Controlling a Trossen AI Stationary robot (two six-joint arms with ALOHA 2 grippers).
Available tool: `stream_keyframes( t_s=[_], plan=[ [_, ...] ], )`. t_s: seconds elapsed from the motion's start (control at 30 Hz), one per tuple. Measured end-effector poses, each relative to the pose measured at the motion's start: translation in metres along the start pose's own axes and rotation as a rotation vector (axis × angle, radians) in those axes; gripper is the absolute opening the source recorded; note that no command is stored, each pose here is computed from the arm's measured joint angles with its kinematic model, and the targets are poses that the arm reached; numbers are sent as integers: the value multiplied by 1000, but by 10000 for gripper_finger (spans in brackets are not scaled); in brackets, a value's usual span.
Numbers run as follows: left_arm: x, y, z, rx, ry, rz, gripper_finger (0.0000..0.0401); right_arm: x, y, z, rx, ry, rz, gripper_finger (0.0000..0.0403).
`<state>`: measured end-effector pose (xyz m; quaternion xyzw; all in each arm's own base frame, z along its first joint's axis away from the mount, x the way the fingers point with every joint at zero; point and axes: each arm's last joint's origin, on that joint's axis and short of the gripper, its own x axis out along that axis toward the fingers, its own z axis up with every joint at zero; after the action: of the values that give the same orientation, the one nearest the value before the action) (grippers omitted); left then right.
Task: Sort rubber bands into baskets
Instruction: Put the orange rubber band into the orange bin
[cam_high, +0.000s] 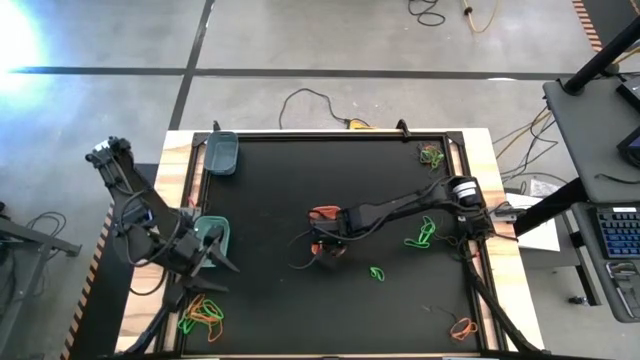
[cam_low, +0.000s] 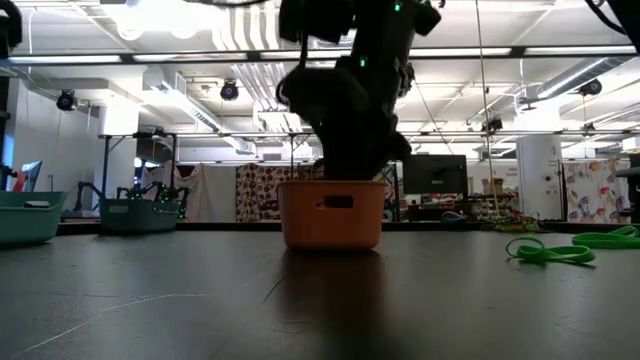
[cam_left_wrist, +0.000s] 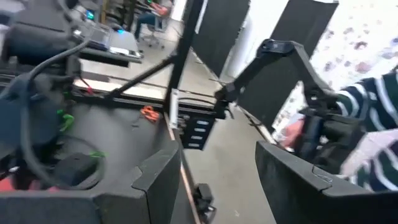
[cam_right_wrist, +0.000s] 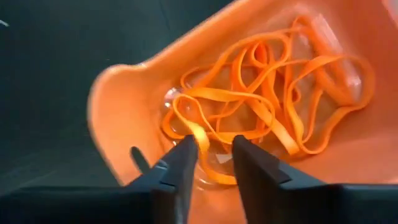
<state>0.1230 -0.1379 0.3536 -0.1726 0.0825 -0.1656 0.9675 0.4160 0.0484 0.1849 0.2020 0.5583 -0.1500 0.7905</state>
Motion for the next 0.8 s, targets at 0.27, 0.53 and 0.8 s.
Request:
stream_keyframes(
  t_s=[0.27, 0.53, 0.8],
  plan=[
    [17, 7, -12, -40, 65, 93, 192, -63, 9, -3, -33, -183, -1, 188],
    [43, -19, -78, -478, 532, 112, 181, -140, 51, -46, -92, -446, 64, 203],
    [76, -45, -129, -702, 916, 301, 156, -177, 88, -102, -188, -545, 129, 203]
  ],
)
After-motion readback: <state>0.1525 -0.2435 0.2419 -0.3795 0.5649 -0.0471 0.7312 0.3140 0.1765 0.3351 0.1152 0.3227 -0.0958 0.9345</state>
